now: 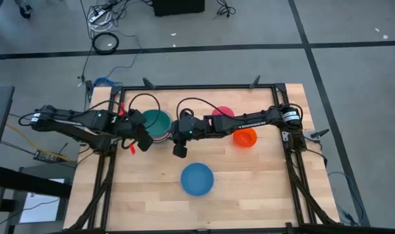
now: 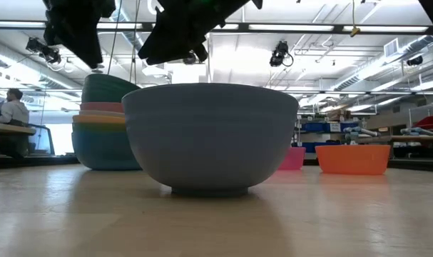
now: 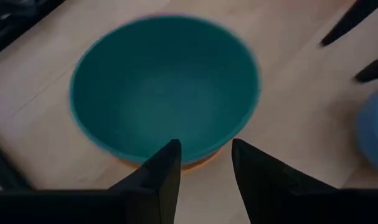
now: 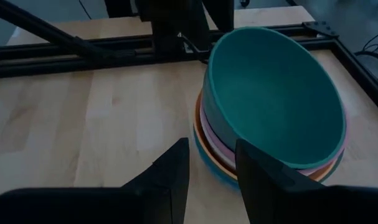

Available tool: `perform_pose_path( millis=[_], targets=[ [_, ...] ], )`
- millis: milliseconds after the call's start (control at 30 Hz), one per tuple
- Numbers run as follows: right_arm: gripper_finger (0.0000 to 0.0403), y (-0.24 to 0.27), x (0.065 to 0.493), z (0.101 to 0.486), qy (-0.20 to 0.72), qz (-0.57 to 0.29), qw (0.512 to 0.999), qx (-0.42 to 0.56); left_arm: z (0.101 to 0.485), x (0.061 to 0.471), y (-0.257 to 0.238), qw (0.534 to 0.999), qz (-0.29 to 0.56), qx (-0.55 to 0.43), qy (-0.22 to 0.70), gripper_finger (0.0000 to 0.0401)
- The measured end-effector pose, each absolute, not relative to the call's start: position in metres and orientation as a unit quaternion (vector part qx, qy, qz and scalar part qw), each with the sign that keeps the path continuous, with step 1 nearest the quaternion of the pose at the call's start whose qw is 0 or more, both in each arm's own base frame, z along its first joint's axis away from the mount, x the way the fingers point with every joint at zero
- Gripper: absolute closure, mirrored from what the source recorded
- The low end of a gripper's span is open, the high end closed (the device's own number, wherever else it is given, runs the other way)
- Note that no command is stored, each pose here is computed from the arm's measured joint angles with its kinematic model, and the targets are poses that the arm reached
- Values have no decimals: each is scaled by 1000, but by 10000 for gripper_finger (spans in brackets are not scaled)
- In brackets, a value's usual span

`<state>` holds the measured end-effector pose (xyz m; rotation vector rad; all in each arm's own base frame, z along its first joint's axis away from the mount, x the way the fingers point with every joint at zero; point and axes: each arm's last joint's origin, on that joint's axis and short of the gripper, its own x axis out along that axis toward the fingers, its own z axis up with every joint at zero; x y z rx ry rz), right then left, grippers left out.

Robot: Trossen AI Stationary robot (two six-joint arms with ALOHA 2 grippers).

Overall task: Nest bowls inside each other
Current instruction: Stack the dark green bowl on top of the pink bowl, then stack the blue bowl on top of the dark green bowl

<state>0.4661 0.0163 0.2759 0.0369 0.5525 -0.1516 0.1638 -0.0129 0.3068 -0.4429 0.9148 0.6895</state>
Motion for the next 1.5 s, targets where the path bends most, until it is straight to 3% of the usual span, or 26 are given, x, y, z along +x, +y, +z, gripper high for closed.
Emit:
perform_pose_path(
  millis=[433, 633, 900, 1133, 1300, 1500],
  targets=[
    [287, 16, 466, 276, 272, -75, 959, 20, 276, 161, -13, 793, 339, -204, 464, 249],
    [287, 16, 466, 275, 277, -76, 958, 19, 288, 164, -14, 804, 332, -218, 443, 249],
    [287, 34, 436, 260, 440, -49, 897, 8, 330, 162, -22, 844, 288, -209, 401, 249],
    [284, 60, 402, 262, 550, -29, 833, 43, 336, 160, -26, 857, 284, -192, 385, 249],
    [262, 74, 398, 262, 563, -5, 824, 64, 333, 161, -27, 857, 285, -189, 386, 249],
    [212, 75, 398, 262, 558, -36, 825, 76, 333, 161, -27, 857, 286, -187, 385, 249]
  ],
)
